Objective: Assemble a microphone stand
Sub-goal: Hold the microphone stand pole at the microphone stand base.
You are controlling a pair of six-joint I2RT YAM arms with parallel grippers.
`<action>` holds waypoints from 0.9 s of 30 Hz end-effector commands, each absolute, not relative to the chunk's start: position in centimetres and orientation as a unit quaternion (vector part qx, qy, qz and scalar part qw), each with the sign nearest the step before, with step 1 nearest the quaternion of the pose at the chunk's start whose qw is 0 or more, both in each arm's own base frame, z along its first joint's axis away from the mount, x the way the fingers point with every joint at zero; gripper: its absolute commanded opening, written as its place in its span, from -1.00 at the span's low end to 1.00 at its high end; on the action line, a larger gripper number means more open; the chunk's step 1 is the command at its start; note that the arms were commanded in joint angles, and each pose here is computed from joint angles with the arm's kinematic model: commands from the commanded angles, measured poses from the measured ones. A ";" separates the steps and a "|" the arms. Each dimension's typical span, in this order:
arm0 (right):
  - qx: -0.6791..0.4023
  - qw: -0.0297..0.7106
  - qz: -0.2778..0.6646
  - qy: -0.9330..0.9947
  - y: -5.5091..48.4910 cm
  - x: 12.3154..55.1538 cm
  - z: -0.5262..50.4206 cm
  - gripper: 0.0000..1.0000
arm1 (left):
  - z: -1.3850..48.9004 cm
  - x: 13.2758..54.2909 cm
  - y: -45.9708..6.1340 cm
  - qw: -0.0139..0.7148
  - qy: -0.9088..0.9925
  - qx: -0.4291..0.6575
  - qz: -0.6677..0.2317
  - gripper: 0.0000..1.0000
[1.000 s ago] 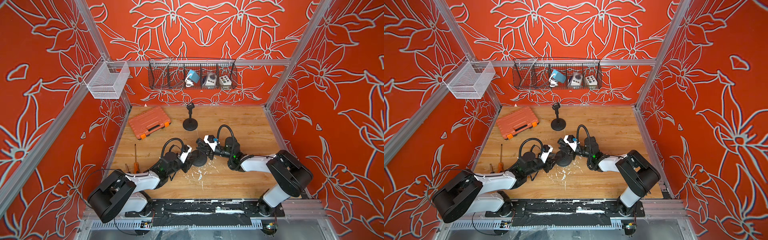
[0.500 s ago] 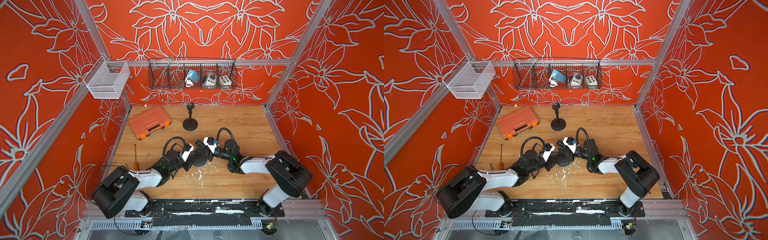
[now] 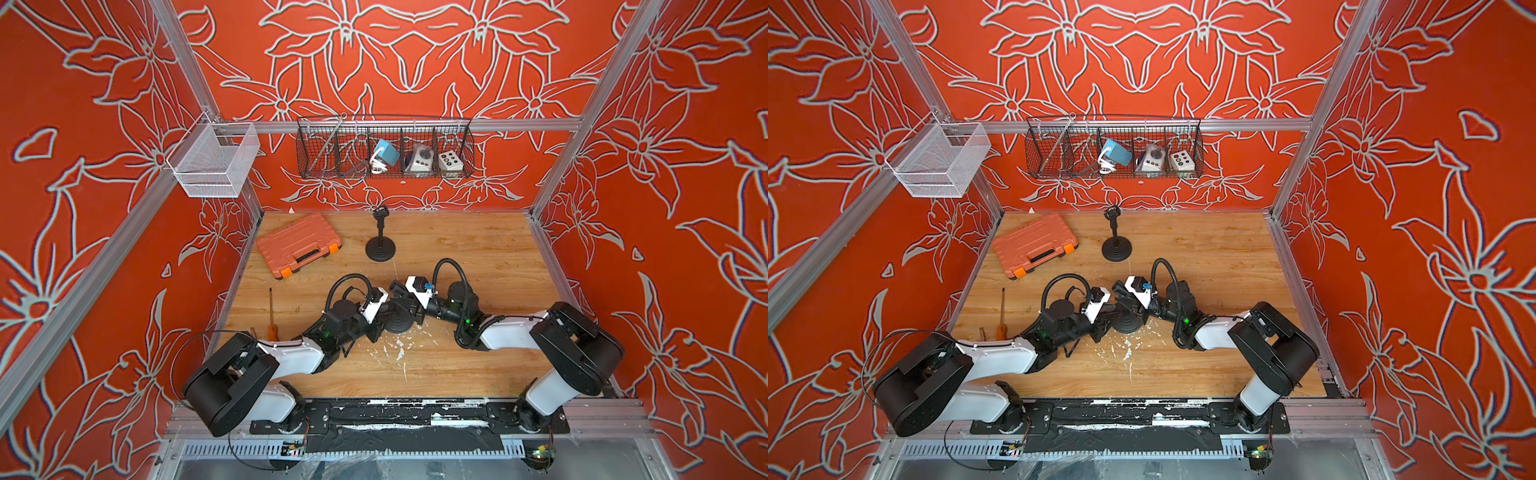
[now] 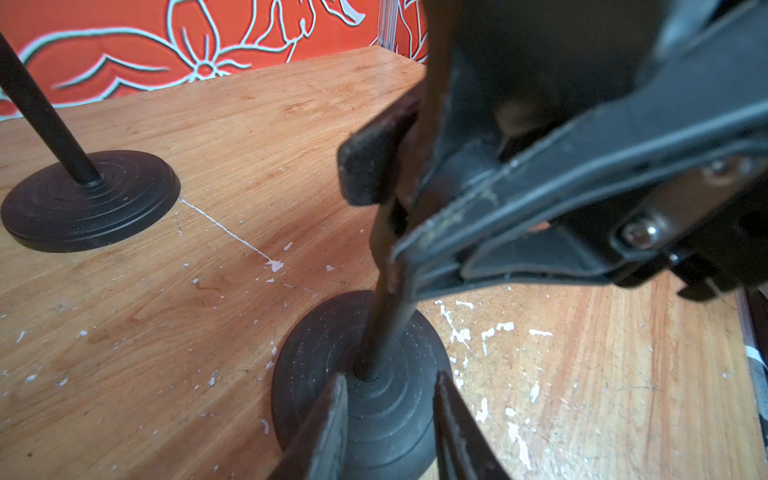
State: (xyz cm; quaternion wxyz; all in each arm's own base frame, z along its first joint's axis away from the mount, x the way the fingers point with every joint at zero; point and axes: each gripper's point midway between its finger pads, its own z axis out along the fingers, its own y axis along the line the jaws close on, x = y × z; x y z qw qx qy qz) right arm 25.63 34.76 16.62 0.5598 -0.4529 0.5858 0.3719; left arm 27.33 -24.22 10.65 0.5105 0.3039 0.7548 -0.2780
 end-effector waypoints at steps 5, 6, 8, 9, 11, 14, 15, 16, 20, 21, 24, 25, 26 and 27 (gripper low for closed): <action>-0.411 0.501 0.348 0.677 33.7 26.3 11.7 -1.00 | 10.8 27.9 -24.9 0.520 0.741 0.320 -0.280 -0.33; -0.403 0.501 0.348 0.682 33.6 26.5 11.7 -1.00 | 11.0 28.1 -25.1 0.522 0.738 0.321 -0.282 -0.34; -0.385 0.502 0.338 0.697 33.2 27.0 11.7 -1.00 | 11.1 28.3 -25.4 0.524 0.735 0.323 -0.285 -0.35; -0.378 0.504 0.328 0.704 33.1 27.2 11.6 -1.00 | 11.2 28.4 -25.5 0.526 0.734 0.323 -0.285 -0.35; -0.366 0.504 0.300 0.723 32.6 27.6 11.2 -1.00 | 11.3 28.5 -25.7 0.528 0.730 0.324 -0.288 -0.36; -0.339 0.509 0.277 0.741 31.7 28.1 10.8 -1.00 | 11.3 28.6 -25.8 0.528 0.729 0.325 -0.289 -0.36; -0.331 0.509 0.274 0.745 31.4 28.1 10.7 -1.00 | 11.2 28.6 -25.8 0.527 0.730 0.325 -0.289 -0.36; -0.327 0.509 0.270 0.749 31.3 28.2 10.5 -1.00 | 11.1 28.6 -25.8 0.527 0.730 0.325 -0.289 -0.36; -0.320 0.509 0.242 0.761 31.2 28.3 10.1 -1.00 | 11.0 28.6 -25.8 0.528 0.729 0.326 -0.288 -0.36; -0.320 0.513 0.234 0.761 31.1 28.3 10.2 -1.00 | 10.9 28.6 -25.8 0.528 0.729 0.327 -0.287 -0.36; -0.313 0.524 0.217 0.762 31.0 28.3 10.7 -1.00 | 10.9 28.4 -25.7 0.528 0.729 0.330 -0.285 -0.37; -0.311 0.525 0.213 0.763 31.0 28.3 10.8 -1.00 | 11.0 28.4 -25.7 0.529 0.728 0.332 -0.283 -0.37; -0.311 0.524 0.208 0.765 31.0 28.3 10.8 -1.00 | 11.1 28.3 -25.7 0.531 0.725 0.335 -0.284 -0.38; -0.311 0.522 0.203 0.768 31.1 28.2 10.8 -1.00 | 11.1 28.1 -25.7 0.532 0.723 0.338 -0.284 -0.39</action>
